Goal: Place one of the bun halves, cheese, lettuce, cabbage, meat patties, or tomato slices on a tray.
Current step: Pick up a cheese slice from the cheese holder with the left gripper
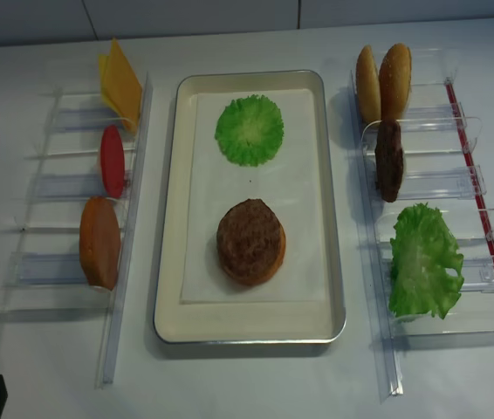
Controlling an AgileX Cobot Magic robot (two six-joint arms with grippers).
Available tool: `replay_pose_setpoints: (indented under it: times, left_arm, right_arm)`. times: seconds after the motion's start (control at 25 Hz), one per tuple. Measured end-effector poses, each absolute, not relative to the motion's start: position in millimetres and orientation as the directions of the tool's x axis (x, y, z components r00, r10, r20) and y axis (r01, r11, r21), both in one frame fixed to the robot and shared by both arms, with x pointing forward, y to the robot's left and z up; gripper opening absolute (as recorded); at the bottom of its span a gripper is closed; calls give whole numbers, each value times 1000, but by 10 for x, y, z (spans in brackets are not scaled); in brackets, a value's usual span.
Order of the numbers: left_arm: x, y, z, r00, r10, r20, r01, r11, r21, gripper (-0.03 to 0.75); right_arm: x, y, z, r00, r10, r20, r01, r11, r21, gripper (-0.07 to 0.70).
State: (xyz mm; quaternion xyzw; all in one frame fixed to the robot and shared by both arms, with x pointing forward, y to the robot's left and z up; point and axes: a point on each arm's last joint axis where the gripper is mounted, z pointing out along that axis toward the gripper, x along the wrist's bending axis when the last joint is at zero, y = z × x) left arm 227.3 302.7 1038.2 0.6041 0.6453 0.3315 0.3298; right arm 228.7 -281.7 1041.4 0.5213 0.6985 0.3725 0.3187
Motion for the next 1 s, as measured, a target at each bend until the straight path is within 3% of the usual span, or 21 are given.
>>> replay_pose_setpoints:
  times: [0.44,0.6,0.72,0.84,1.0]
  left_arm:
    - [2273,3027,10382,-53,998,-25,561,50,826,516]
    - [2275,3019,10400,-12,1000,21,551,-11,834,516]
    - [2259,2986,10540,45,998,53,471,-68,879,516]
    - [2260,2981,10749,49,997,66,382,-80,921,516]
    - [2583,2984,11020,53,997,59,436,-76,897,516]
  right_arm:
    - [2287,-2817,10414,-252,966,-55,491,177,853,515]
    - [2287,-2817,10414,-252,966,-55,491,177,853,515]
    - [2287,-2817,10414,-252,966,-55,491,177,853,516]
    - [2287,-2817,10414,-252,966,-55,491,177,853,516]
    - [2287,-2817,10414,-252,966,-55,491,177,853,515]
